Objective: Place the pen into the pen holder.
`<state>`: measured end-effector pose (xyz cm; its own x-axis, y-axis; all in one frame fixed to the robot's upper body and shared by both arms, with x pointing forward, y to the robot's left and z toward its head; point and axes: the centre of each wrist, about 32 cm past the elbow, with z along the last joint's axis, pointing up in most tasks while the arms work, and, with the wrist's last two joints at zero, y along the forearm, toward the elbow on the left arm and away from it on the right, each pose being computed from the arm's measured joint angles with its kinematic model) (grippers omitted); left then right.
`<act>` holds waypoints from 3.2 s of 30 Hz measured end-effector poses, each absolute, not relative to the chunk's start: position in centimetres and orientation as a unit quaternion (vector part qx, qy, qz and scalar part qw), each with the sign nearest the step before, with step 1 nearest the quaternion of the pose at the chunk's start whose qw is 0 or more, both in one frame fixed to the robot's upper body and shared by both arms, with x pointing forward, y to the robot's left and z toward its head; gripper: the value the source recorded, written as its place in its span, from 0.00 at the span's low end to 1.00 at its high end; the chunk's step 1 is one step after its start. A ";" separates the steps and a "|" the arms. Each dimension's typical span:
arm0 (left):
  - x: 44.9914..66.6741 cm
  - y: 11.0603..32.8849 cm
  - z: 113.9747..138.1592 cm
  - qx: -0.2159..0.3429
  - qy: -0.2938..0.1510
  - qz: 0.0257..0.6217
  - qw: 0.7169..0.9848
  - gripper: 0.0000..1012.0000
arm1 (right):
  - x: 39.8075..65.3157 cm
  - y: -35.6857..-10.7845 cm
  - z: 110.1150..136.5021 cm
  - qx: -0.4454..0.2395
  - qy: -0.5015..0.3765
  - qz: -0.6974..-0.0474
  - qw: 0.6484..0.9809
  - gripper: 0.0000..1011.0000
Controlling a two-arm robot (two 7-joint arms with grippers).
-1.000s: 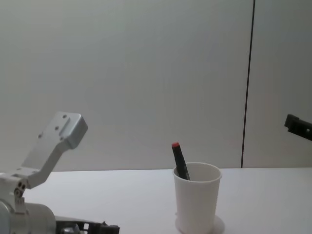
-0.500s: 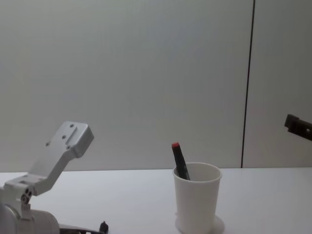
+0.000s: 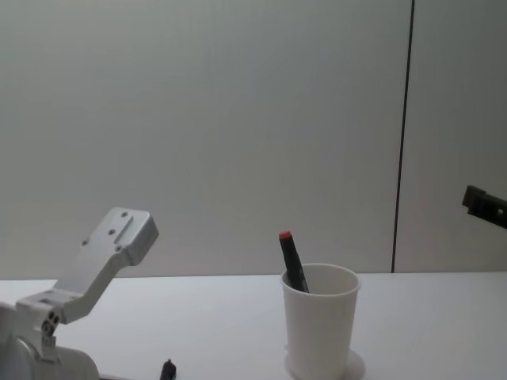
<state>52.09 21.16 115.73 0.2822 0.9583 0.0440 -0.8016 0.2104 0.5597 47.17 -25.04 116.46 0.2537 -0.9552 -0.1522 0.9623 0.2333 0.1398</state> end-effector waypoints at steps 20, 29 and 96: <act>52.4 20.9 115.6 0.265 0.162 0.578 0.755 0.13 | 47.2 -25.0 116.5 0.102 0.017 -0.611 0.785 0.99; 52.1 20.8 116.1 0.258 0.143 0.586 0.754 0.13 | 47.2 -25.0 116.5 0.102 0.017 -0.611 0.785 0.99; 55.0 20.9 119.4 -0.030 -0.226 0.432 0.873 0.13 | 47.2 -25.0 116.5 0.102 0.017 -0.611 0.785 0.99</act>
